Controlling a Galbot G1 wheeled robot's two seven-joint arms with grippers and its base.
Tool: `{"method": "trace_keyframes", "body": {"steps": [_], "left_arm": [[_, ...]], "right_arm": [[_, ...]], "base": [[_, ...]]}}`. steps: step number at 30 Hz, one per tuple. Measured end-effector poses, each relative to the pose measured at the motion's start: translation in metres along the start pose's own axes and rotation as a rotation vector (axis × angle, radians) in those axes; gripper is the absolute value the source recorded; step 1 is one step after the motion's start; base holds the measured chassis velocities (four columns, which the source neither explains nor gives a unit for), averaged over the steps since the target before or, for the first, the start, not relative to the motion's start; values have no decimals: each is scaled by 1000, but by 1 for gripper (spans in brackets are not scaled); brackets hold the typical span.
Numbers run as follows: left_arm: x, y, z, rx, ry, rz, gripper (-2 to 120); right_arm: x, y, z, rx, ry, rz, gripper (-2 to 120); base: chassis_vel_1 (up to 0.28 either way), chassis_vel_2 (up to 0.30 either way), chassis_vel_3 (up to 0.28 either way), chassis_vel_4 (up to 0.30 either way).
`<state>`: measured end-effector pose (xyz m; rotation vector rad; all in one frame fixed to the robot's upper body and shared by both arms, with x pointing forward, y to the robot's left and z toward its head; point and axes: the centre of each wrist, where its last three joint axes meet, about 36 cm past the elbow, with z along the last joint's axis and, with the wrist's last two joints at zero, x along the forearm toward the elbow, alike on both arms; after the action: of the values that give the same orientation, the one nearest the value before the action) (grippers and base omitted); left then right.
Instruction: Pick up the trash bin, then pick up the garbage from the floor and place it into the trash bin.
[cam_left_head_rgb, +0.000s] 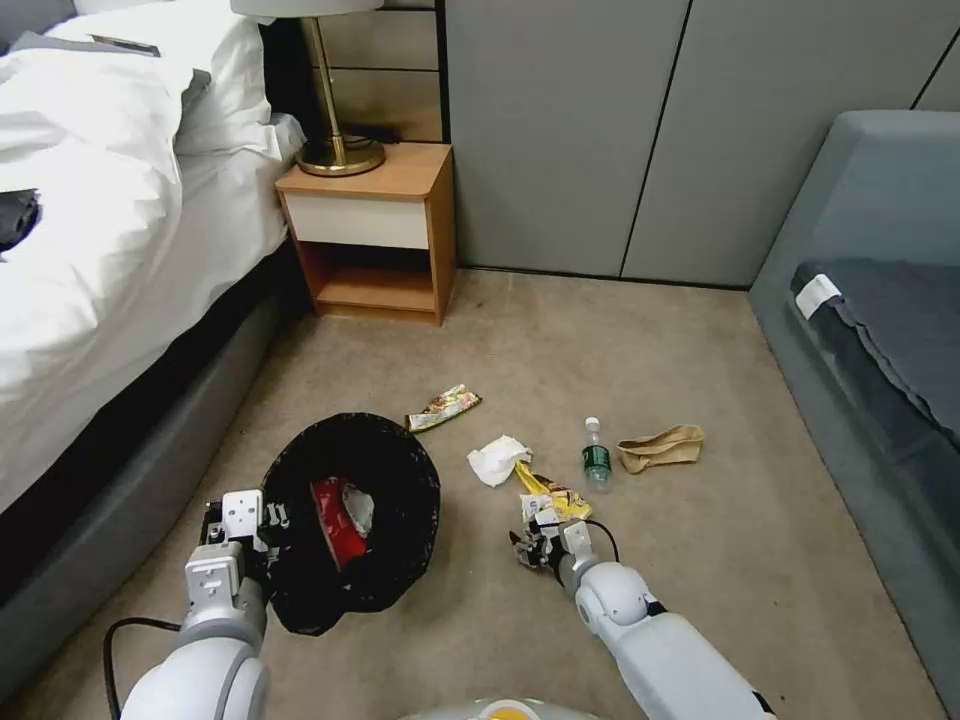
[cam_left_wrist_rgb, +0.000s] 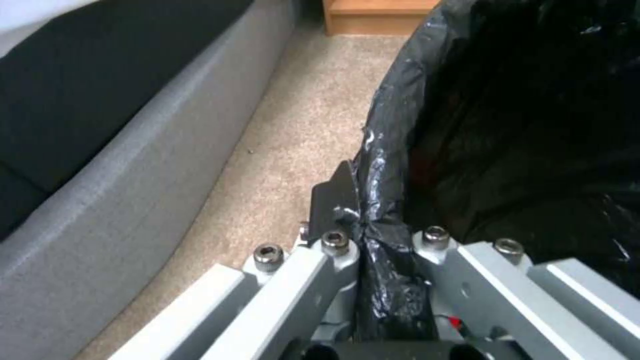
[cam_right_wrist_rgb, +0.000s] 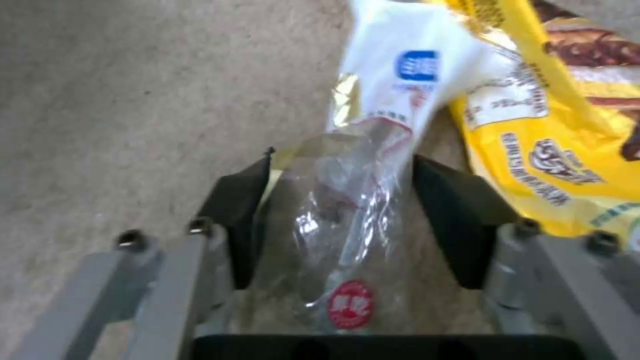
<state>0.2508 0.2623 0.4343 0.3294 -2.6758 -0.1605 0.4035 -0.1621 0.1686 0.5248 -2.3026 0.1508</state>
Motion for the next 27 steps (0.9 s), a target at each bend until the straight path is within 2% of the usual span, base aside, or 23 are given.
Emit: {"method": "trace_keyframes", "body": {"steps": [2,3,6,11,14,24,27], "left_arm": [[0,0,0,0,0,0,1],[0,0,0,0,0,0,1],[0,-1,0,1,-2,2,1],[-1,-1,-1,2,-3,2,1],[-2,-1,0,2,-2,2,1],[-4,-1,-1,4,-7,3,1],[-6,-1,1,4,-3,5,1]], "right_arm": [[-2,-2,2,4,-5,5,41],[-2,-2,2,4,-5,5,41],[-3,-6,4,7,-9,14,25],[-2,-9,4,5,-14,19,14],[0,-11,1,-8,-27,24,0],[9,-13,-10,15,-82,30,0],[27,-8,-34,34,-194,28,0]], "base": [[0,0,0,0],[0,0,0,0],[0,0,0,0],[0,0,0,0],[0,0,0,0],[0,0,0,0],[0,0,0,0]]}}
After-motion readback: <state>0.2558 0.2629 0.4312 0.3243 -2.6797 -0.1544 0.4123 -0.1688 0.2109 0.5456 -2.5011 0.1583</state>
